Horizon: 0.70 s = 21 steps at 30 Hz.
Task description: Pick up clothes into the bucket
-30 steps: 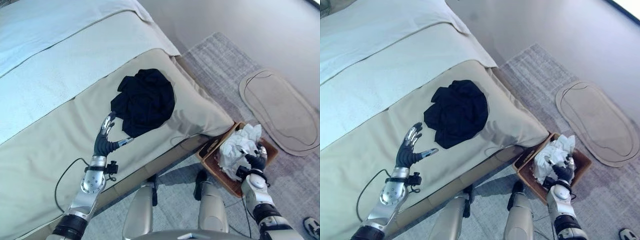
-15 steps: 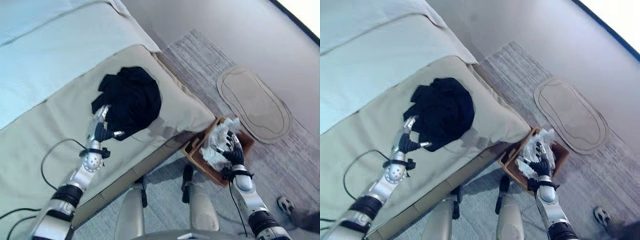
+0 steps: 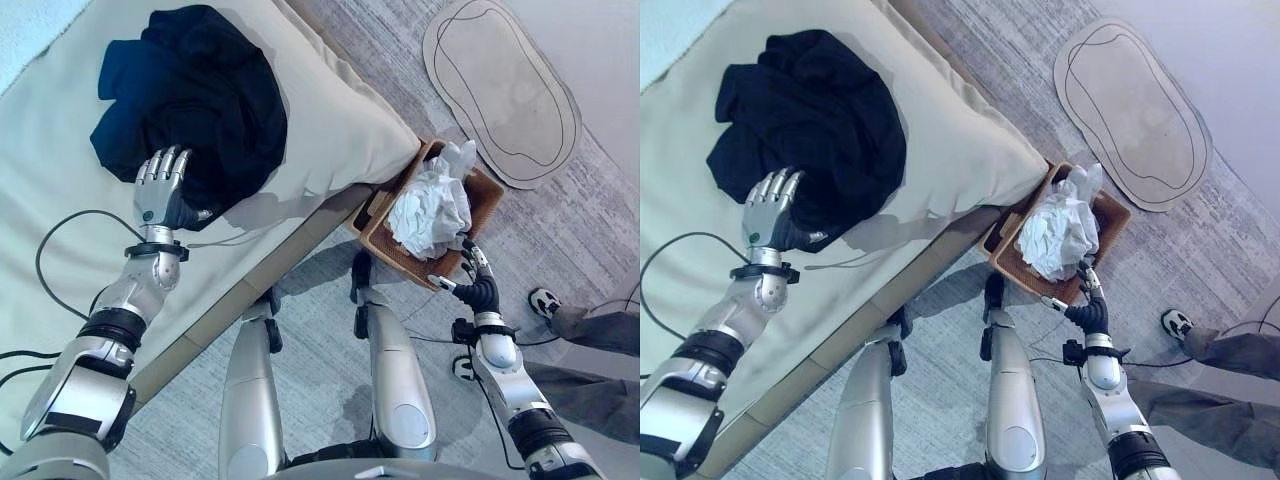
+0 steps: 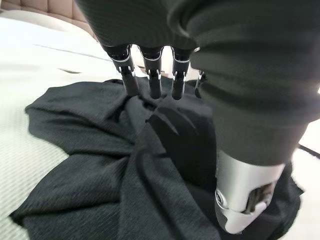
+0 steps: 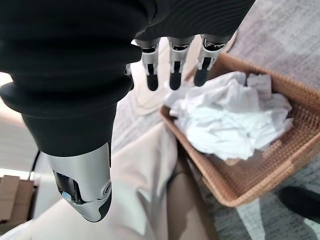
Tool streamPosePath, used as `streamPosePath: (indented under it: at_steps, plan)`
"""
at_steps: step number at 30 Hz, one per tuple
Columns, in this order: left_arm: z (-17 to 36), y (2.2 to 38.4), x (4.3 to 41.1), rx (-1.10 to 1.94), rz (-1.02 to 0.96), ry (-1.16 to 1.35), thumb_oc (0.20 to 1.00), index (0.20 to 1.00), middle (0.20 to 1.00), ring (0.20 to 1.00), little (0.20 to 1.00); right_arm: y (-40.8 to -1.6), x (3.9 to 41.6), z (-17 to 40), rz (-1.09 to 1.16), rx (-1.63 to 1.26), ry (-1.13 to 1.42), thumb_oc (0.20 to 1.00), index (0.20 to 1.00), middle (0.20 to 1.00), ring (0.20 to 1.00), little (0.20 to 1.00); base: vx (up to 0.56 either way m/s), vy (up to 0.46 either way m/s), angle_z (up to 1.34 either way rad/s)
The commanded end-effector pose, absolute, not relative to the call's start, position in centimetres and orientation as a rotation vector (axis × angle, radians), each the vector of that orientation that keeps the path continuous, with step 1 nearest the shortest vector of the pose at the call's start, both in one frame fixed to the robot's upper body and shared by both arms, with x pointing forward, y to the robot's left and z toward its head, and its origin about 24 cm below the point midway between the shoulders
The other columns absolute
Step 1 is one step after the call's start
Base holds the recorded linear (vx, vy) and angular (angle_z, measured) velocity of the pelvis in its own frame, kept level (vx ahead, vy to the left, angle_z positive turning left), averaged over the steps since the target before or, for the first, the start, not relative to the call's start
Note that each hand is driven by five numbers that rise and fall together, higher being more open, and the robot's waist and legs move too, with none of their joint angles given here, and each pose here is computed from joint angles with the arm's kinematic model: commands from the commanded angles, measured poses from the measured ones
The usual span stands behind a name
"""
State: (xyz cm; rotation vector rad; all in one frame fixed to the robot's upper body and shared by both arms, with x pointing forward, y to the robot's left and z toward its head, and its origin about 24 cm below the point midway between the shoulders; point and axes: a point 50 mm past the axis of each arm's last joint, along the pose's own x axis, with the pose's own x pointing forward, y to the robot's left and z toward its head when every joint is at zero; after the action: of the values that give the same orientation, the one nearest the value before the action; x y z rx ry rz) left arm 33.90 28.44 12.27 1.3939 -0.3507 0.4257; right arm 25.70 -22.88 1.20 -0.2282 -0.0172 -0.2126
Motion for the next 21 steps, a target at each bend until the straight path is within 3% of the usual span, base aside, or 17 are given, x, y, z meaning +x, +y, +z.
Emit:
streamPosePath:
  at_steps: [1, 15, 16, 17, 18, 21]
  plan:
    - [13.7, 30.7, 33.5, 1.48, 0.526, -0.353, 1.0, 1.0, 1.0, 1.0, 1.0, -23.4, 24.7, 3.0, -0.201, -0.263, -0.133, 1.0, 1.0, 1.0, 1.0, 1.0, 0.0, 0.0, 0.0]
    - [14.7, 32.4, 34.8, 1.583, 0.57, -0.212, 1.0, 1.0, 1.0, 1.0, 1.0, -23.6, 23.5, 2.7, -0.179, -0.267, -0.123, 1.0, 1.0, 1.0, 1.0, 1.0, 0.0, -0.01, -0.06]
    - [14.7, 32.5, 35.0, 1.612, 0.535, -0.168, 0.645, 0.645, 0.645, 0.645, 0.645, -23.8, 23.6, 2.8, -0.182, -0.273, -0.124, 1.0, 1.0, 1.0, 1.0, 1.0, 0.0, -0.01, -0.26]
    - [14.8, 32.5, 35.1, 1.613, 0.529, -0.16, 0.548, 0.548, 0.548, 0.548, 0.548, -23.8, 23.6, 2.6, -0.18, -0.276, -0.11, 1.0, 1.0, 1.0, 1.0, 1.0, 0.0, -0.01, -0.24]
    - [15.0, 32.4, 35.4, 1.612, 0.522, -0.153, 0.2, 0.2, 0.2, 0.2, 0.2, -23.8, 23.7, 2.6, -0.18, -0.275, -0.105, 1.0, 1.0, 1.0, 1.0, 1.0, 0.0, 0.0, 0.0]
    - [15.4, 32.3, 35.5, 1.589, 0.519, -0.17, 0.2, 0.2, 0.2, 0.2, 0.2, -23.8, 23.6, 2.5, -0.18, -0.261, -0.098, 1.0, 1.0, 1.0, 1.0, 1.0, 0.0, -0.003, -0.01]
